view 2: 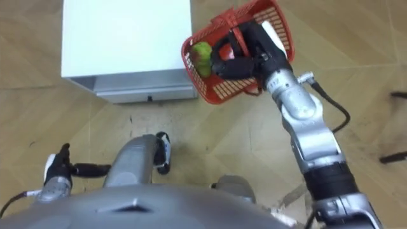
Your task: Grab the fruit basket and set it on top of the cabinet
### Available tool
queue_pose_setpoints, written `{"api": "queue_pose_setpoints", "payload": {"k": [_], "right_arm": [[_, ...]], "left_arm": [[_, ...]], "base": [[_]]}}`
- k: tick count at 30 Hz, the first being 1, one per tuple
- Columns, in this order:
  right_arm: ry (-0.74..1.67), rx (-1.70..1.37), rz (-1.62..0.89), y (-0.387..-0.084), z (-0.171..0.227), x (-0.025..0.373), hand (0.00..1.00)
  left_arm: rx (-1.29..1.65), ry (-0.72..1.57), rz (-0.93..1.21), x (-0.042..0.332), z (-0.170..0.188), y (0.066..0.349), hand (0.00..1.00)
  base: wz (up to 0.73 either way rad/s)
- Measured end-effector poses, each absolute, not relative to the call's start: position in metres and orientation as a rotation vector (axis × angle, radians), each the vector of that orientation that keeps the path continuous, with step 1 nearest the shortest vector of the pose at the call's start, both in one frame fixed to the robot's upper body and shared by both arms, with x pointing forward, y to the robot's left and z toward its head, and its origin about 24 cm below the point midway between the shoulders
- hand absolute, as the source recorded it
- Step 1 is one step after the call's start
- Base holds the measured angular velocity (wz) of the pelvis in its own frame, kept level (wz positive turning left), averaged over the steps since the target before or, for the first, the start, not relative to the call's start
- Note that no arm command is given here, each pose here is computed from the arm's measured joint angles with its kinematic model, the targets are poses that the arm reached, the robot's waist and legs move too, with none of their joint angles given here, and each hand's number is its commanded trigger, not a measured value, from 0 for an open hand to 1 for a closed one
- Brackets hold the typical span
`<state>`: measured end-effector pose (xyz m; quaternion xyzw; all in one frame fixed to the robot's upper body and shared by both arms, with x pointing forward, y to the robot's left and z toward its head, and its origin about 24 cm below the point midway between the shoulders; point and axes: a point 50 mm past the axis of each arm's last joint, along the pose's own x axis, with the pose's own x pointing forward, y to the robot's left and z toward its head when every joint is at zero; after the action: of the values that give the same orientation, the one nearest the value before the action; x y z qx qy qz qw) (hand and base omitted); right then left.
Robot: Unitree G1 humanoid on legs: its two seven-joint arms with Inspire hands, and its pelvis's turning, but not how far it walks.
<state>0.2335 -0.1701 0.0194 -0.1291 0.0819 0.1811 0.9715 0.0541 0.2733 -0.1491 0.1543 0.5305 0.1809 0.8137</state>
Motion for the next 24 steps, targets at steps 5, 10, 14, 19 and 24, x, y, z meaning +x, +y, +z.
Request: {"api": "queue_pose_setpoints", "payload": {"k": [5, 10, 14, 19, 24], "right_arm": [[0.074, -0.251, 0.439, -0.159, 0.04, 0.234, 1.0], [0.024, -0.234, 0.478, -0.153, 0.052, 0.233, 1.0], [0.027, -0.216, 0.507, -0.151, 0.052, 0.232, 1.0], [0.026, -0.183, 0.516, -0.146, 0.05, 0.233, 1.0], [0.068, -0.157, 0.542, -0.136, 0.037, 0.23, 1.0]], "left_arm": [[0.321, 1.188, 0.395, 0.041, -0.151, 0.275, 0.0], [0.314, 1.233, 0.396, 0.031, -0.153, 0.275, 0.0], [0.315, 1.232, 0.357, 0.036, -0.154, 0.271, 0.0], [0.329, 1.195, 0.331, 0.057, -0.153, 0.269, 0.0], [0.346, 1.13, 0.356, 0.079, -0.147, 0.275, 0.0]], "base": [[0.0], [-0.02], [-0.02], [0.21], [-0.04]]}}
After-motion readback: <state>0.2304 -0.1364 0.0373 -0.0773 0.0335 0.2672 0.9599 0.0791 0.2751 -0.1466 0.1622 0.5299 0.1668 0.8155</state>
